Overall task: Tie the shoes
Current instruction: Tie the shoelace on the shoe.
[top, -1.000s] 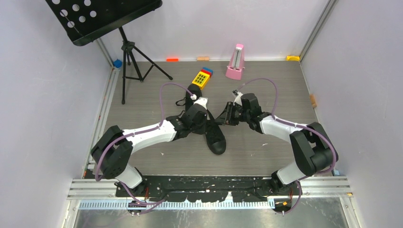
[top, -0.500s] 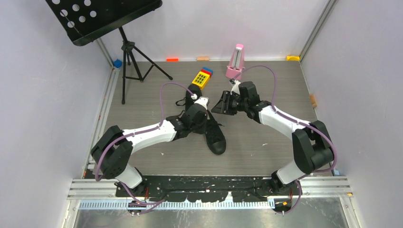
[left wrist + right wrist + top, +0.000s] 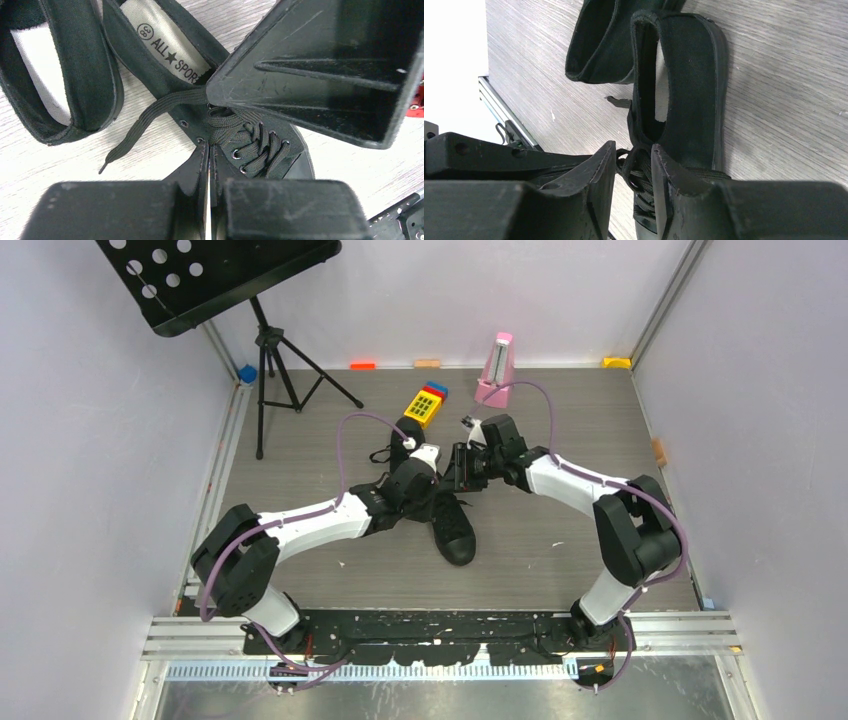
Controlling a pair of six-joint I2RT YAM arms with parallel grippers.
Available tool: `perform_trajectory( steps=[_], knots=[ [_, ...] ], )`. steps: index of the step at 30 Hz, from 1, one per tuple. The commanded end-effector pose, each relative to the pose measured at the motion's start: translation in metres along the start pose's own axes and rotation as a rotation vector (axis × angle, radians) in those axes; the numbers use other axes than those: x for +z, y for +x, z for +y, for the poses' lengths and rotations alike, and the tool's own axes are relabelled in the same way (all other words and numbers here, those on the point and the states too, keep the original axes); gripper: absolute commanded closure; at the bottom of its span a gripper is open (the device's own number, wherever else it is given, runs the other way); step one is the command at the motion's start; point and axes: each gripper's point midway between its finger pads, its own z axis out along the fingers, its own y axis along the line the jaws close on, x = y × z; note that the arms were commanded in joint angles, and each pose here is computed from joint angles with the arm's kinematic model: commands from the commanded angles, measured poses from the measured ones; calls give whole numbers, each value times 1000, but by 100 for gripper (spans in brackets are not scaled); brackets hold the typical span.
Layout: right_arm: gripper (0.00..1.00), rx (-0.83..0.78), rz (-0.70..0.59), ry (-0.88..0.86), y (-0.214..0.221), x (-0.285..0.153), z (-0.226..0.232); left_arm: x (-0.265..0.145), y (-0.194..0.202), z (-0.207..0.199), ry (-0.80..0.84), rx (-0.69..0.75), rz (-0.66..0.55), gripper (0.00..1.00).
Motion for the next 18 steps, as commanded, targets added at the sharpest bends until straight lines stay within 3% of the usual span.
perform_trajectory(
  steps=[1,9,14,18],
  knots=[
    [64,-43,-6,-36,-11,2,13,-5,-17,-5,23,-1,-65,100],
    [78,-48,-1,-41,-10,2,14,-6,-18,-4,20,5,-67,100],
    [99,-58,-4,-44,-12,1,16,-6,-17,-4,18,8,-65,100],
    [100,-67,-13,-44,-17,-2,19,-6,-17,-4,19,7,-64,100]
  ],
)
